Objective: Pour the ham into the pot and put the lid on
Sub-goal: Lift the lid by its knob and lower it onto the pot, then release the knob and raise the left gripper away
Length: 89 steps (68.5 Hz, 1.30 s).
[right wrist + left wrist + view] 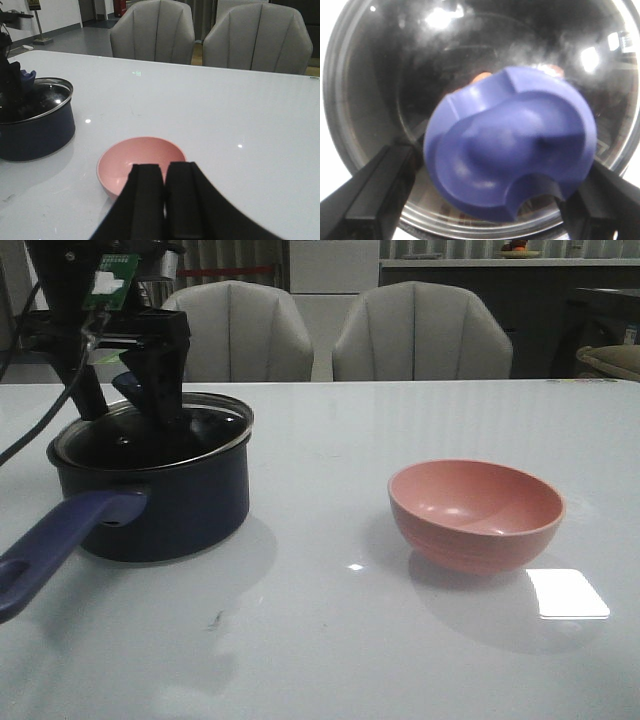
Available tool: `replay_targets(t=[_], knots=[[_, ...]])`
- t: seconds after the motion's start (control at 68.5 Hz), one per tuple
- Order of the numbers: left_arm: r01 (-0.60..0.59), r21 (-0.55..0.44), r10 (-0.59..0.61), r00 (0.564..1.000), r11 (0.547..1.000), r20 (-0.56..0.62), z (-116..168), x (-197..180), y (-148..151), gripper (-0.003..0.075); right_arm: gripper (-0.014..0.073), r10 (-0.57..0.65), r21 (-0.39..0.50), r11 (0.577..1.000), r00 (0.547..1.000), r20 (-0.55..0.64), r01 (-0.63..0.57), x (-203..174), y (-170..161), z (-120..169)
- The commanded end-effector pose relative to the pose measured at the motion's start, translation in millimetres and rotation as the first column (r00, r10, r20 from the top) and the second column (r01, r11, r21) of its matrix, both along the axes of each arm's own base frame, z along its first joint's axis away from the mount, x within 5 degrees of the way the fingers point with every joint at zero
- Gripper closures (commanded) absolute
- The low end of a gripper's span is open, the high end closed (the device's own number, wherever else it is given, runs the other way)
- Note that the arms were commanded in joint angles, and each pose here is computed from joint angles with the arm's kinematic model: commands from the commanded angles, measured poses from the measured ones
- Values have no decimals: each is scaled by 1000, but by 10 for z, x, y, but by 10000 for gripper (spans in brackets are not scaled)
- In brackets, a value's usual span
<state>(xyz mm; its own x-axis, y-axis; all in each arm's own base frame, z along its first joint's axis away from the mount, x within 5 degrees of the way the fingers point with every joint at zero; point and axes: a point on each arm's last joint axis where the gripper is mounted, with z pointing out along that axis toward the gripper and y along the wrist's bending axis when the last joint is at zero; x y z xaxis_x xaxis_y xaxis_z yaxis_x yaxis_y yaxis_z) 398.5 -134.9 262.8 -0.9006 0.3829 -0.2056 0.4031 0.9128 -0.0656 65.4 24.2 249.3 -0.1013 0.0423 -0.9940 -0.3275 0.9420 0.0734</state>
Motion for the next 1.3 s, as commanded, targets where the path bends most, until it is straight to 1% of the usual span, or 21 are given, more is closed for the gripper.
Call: replay_targets(t=[0.0, 0.044, 0.161, 0.321, 0.394, 0.496, 0.671, 0.773, 0.875, 1.138, 1.196, 1.226, 1.24, 1.255, 1.269, 1.284], knots=[[1, -28, 1, 997, 1000, 72, 361, -69, -7, 134, 431, -20, 21, 1000, 996, 89, 19, 7, -17, 153], [1, -31, 1, 996, 1000, 84, 405, -66, -8, 134, 431, -20, 21, 1000, 996, 89, 19, 7, -17, 153], [4, -58, 4, 990, 998, 144, 633, -108, 0, 135, 431, -20, 21, 1000, 996, 89, 19, 7, -17, 153], [10, -87, 9, 975, 996, 221, 967, -280, 52, 134, 431, -20, 21, 1000, 996, 89, 19, 7, -17, 153], [14, -101, 13, 965, 995, 264, 1151, -399, 90, 134, 431, -20, 21, 1000, 996, 89, 19, 7, -17, 153], [18, -112, 16, 954, 994, 298, 1314, -558, 142, 134, 431, -20, 21, 1000, 996, 89, 19, 7, -17, 153], [24, -137, 26, 937, 990, 349, 1495, -880, 241, 134, 431, -20, 21, 1000, 996, 89, 19, 7, -17, 153], [31, -181, 46, 913, 983, 406, 1541, -1120, 301, 134, 431, -20, 21, 1000, 996, 89, 19, 7, -17, 153], [34, -215, 70, 887, 976, 456, 1526, -1392, 383, 134, 431, -20, 21, 1000, 996, 89, 19, 7, -17, 153], [41, -264, 122, 812, 964, 570, 1324, -2089, 621, 135, 431, -20, 21, 1000, 996, 89, 19, 7, -17, 153], [48, -277, 134, 786, 960, 603, 1289, -2238, 672, 135, 431, -20, 21, 1000, 996, 89, 19, 7, -17, 153], [54, -292, 148, 765, 955, 626, 1268, -2331, 702, 135, 431, -20, 21, 1000, 996, 89, 19, 7, -17, 153], [55, -294, 151, 761, 954, 631, 1273, -2328, 701, 135, 431, -20, 21, 1000, 996, 89, 19, 7, -17, 153], [60, -306, 163, 741, 950, 651, 1258, -2403, 726, 135, 431, -20, 21, 1000, 996, 89, 19, 7, -17, 153], [61, -309, 164, 741, 949, 651, 1248, -2425, 732, 135, 431, -20, 21, 1000, 996, 89, 19, 7, -17, 153], [66, -319, 176, 722, 945, 670, 1239, -2474, 749, 135, 431, -20, 21, 1000, 996, 89, 19, 7, -17, 153]])
